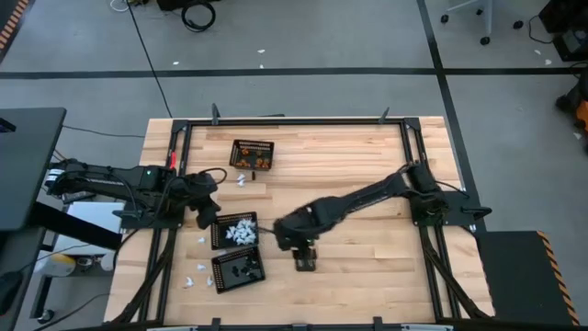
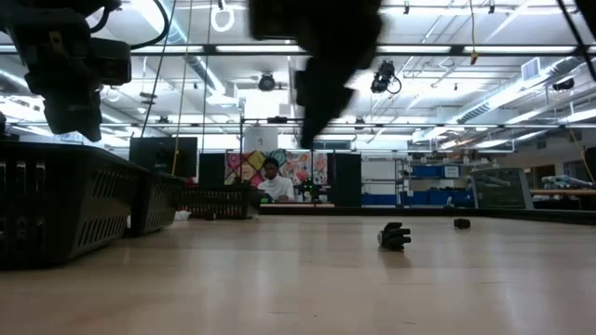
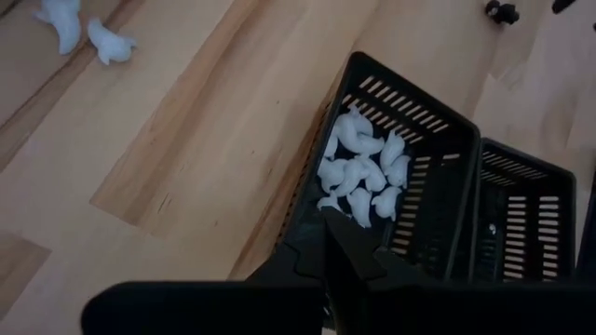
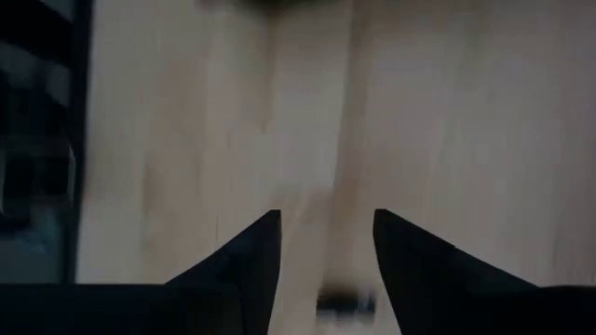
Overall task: Sort Halloween decoration
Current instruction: Put the black skeleton toy into the bottom black bin
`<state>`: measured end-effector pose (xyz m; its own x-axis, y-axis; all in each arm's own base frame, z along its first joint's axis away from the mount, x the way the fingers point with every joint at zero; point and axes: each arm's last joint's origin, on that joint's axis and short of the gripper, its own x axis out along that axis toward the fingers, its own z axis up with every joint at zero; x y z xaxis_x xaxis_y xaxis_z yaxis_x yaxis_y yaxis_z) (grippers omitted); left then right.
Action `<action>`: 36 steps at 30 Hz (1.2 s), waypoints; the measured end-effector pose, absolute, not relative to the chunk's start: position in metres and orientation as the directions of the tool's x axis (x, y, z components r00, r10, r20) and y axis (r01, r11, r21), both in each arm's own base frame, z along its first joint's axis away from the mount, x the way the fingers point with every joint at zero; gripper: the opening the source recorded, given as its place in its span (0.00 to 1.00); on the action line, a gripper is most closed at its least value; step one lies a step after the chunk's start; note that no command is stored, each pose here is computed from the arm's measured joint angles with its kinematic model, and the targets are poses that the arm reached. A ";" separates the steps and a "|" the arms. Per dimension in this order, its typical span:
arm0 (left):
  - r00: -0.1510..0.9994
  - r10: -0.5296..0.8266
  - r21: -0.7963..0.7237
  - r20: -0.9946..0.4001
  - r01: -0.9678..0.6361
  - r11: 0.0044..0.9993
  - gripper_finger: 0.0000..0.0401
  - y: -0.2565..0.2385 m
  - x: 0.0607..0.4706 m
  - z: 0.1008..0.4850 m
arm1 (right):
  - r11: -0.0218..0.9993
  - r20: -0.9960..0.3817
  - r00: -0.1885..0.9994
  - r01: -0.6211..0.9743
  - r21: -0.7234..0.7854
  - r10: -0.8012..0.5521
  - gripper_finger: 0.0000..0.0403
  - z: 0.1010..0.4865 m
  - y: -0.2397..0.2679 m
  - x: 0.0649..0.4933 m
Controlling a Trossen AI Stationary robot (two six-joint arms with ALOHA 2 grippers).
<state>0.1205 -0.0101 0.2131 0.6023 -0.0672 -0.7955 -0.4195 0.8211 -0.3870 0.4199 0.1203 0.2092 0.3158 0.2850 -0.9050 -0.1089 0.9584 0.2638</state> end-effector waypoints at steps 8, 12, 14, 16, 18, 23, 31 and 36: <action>0.613 -0.015 -0.360 -0.790 -0.443 0.821 0.01 -0.009 0.121 0.214 | 0.987 -0.904 0.398 -0.058 0.147 0.158 0.41 0.198 0.149 0.356; 0.613 -0.005 -0.358 -0.790 -0.454 0.816 0.01 -0.008 0.121 0.214 | 0.978 -0.895 0.443 0.159 0.136 0.052 0.41 0.182 0.151 0.328; 0.614 0.004 -0.353 -0.790 -0.459 0.816 0.01 -0.008 0.121 0.214 | 0.954 -0.889 0.457 0.245 0.174 0.045 0.41 0.179 0.151 0.319; 0.614 0.007 -0.351 -0.789 -0.460 0.816 0.01 -0.008 0.121 0.214 | 0.933 -0.899 0.435 0.299 0.200 0.053 0.41 0.174 0.151 0.315; 0.614 0.010 -0.347 -0.790 -0.461 0.817 0.01 -0.008 0.121 0.214 | 0.915 -0.907 0.413 0.329 0.233 0.083 0.41 0.170 0.152 0.315; 0.613 0.011 -0.341 -0.790 -0.454 0.823 0.01 -0.008 0.121 0.214 | 0.728 -0.924 0.359 0.598 0.335 0.130 0.41 0.164 0.148 0.316; 0.613 0.011 -0.319 -0.790 -0.426 0.847 0.01 -0.008 0.121 0.214 | 0.497 -0.899 0.405 0.753 0.431 0.167 0.41 0.171 0.135 0.330; 0.614 0.011 -0.290 -0.789 -0.389 0.874 0.01 -0.008 0.121 0.214 | 0.340 -0.847 0.478 0.776 0.531 0.233 0.41 0.176 0.133 0.340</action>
<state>0.1213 -0.0078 0.2137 0.6139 0.0114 -0.7893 -0.3893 0.8742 -0.2902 0.3404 0.1330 0.1758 0.4775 0.2326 -0.8473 0.7763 0.3400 0.5309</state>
